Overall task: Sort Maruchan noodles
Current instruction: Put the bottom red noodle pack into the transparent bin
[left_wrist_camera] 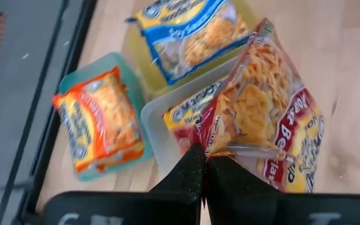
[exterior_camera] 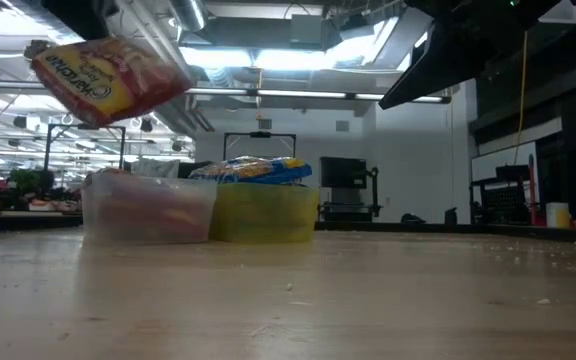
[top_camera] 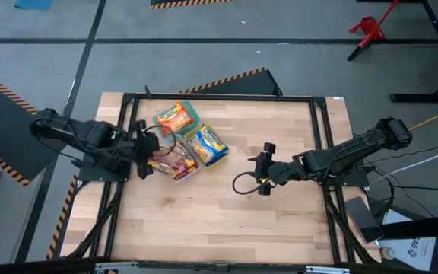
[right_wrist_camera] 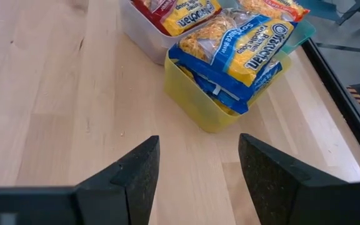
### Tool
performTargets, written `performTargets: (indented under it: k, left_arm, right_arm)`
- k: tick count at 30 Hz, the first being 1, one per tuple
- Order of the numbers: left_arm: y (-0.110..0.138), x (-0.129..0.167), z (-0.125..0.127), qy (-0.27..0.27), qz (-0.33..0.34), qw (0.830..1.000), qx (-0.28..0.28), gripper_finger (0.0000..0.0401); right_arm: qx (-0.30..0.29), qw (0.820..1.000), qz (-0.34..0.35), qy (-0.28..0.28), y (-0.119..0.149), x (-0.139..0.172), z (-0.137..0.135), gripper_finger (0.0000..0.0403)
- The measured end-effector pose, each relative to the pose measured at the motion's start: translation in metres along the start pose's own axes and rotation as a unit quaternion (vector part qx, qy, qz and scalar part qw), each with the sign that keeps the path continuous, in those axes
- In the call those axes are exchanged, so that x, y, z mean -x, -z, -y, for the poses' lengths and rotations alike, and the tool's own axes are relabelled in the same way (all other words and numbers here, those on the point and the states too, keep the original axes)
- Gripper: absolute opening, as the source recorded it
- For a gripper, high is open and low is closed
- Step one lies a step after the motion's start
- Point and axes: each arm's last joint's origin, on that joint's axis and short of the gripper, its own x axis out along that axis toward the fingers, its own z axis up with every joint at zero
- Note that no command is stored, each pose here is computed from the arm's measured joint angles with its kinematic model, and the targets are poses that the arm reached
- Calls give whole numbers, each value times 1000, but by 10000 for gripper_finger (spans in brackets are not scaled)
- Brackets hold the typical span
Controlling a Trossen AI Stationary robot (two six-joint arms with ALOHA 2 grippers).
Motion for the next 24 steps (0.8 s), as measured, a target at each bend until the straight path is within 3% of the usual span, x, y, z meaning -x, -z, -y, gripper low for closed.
performTargets:
  k: [18,24]
  left_arm:
    - [-23,-31,-56,108,17,989,-102,0]
    - [-29,-55,-67,148,-13,982,-120,0]
  right_arm:
    - [1,1000,1,13,0,0,1,207]
    - [0,1000,0,13,0,0,1,207]
